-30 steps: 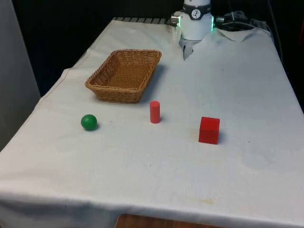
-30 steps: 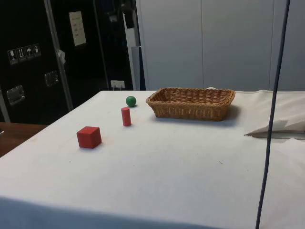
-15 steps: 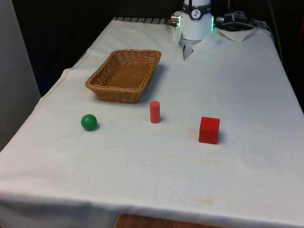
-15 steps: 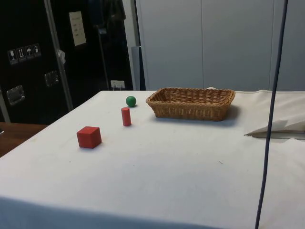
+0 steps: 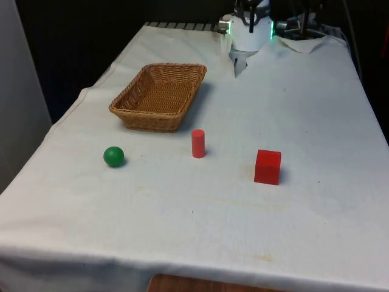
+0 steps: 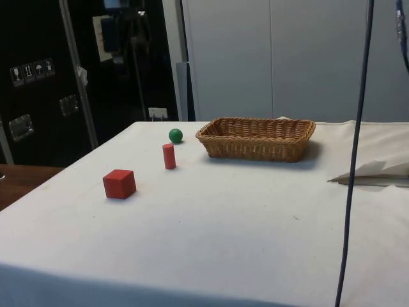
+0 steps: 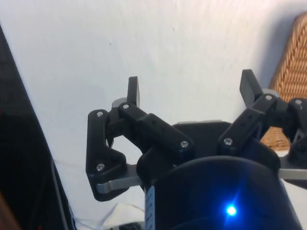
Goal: Pick up the object to the left of the cylinder and place it into the basket.
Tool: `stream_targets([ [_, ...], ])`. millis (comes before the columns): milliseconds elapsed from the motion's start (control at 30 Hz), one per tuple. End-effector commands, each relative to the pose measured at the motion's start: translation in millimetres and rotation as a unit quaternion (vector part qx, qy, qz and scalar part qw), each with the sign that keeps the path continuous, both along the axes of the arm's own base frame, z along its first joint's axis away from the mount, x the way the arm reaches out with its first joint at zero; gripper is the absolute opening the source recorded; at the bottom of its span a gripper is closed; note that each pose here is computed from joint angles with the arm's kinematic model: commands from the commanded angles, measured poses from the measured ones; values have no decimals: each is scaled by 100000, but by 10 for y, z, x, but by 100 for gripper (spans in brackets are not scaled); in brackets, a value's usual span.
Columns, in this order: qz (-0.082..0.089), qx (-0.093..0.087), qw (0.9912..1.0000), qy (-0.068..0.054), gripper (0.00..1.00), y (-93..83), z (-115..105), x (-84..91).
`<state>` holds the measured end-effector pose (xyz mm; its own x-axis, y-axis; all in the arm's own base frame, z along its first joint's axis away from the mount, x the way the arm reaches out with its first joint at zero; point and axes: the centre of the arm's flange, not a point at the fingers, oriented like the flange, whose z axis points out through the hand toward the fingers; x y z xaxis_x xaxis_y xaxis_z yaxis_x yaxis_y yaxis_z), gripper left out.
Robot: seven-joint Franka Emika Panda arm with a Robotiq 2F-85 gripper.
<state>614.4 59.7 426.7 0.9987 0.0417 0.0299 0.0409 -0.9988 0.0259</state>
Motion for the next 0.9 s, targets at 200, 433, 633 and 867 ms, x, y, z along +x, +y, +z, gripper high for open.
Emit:
stream_targets([
  [200, -17, -252, 99992, -1243, 100, 145, -147, 93],
  [433, 237, -769, 99971, -2250, 100, 265, -365, 175],
  [633, 388, -1207, 99944, -3085, 100, 340, -538, 231],
  [867, 558, -1581, 99913, -3822, 100, 447, -715, 272],
])
